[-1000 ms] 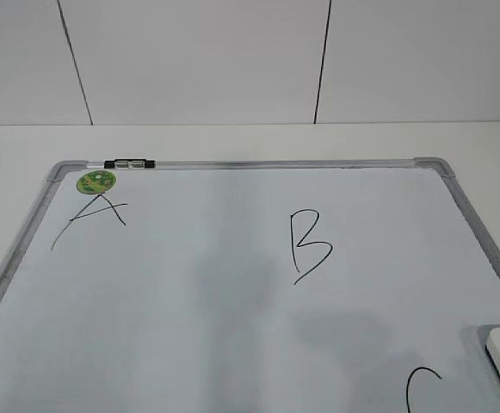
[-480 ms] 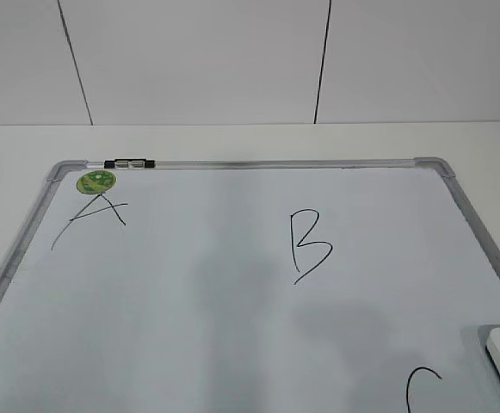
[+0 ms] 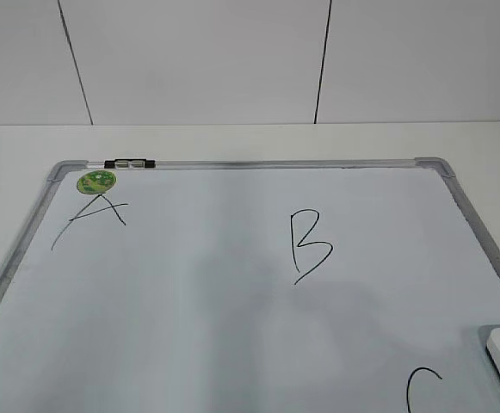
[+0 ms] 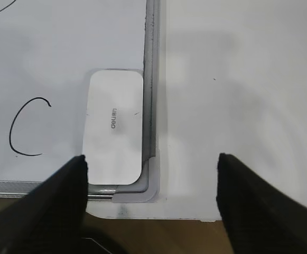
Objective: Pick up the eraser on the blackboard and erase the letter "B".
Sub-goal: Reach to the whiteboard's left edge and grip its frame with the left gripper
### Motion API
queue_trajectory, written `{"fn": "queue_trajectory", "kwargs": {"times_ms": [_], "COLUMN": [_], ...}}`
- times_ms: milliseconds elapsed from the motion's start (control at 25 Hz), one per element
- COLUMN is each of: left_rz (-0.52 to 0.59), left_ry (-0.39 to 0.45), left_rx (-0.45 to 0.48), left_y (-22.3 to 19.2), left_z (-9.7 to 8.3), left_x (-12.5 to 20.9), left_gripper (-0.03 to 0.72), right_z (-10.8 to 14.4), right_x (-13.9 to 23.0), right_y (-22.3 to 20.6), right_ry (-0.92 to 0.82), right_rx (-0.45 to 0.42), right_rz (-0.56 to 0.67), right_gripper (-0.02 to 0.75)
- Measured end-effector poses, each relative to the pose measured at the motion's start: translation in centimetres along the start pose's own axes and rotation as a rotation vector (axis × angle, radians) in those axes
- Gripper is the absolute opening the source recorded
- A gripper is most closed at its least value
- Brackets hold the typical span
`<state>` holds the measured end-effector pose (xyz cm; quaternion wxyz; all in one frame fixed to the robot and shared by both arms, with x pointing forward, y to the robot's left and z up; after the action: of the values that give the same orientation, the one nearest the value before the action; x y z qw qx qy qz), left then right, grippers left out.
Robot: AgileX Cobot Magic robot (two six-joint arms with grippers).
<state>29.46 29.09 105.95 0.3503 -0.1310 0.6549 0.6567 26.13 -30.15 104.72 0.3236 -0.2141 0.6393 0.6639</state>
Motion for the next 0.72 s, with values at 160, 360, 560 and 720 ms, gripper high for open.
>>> {"fn": "queue_trajectory", "kwargs": {"times_ms": [160, 360, 560, 720], "left_rz": [0.093, 0.215, 0.348, 0.444], "left_ry": [0.029, 0.061, 0.074, 0.080], "left_rx": [0.008, 0.034, 0.067, 0.088], "left_y": [-0.4, -2.2, -5.0, -7.5], "left_z": [0.7, 1.4, 2.0, 2.5], "left_x": [-1.9, -4.2, -6.1, -7.6], "left_gripper": [0.238, 0.238, 0.238, 0.238], "right_z": [0.5, 1.9, 2.3, 2.4], "right_x": [-1.1, -2.2, -3.3, -3.8], "right_y": [-0.3, -1.1, -3.5, -5.2], "right_ry": [-0.040, -0.110, -0.126, -0.129], "right_rx": [-0.023, -0.101, -0.088, -0.063], "right_rz": [0.052, 0.157, 0.312, 0.409], "right_gripper": [0.585, 0.584, 0.585, 0.585]}}
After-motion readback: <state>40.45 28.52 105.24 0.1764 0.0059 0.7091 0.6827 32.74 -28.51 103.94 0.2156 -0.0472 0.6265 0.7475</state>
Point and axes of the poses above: a point on each arm's last joint axis where the gripper is mounted, y pointing back along that axis away from the gripper, z along the wrist's bending axis when the last joint is at zero, x = y × z, the point moved 2 cm from there along -y, pointing out along that axis toward the gripper, and after that the axes turned 13 degrees about -y, right-handed, at the moved point
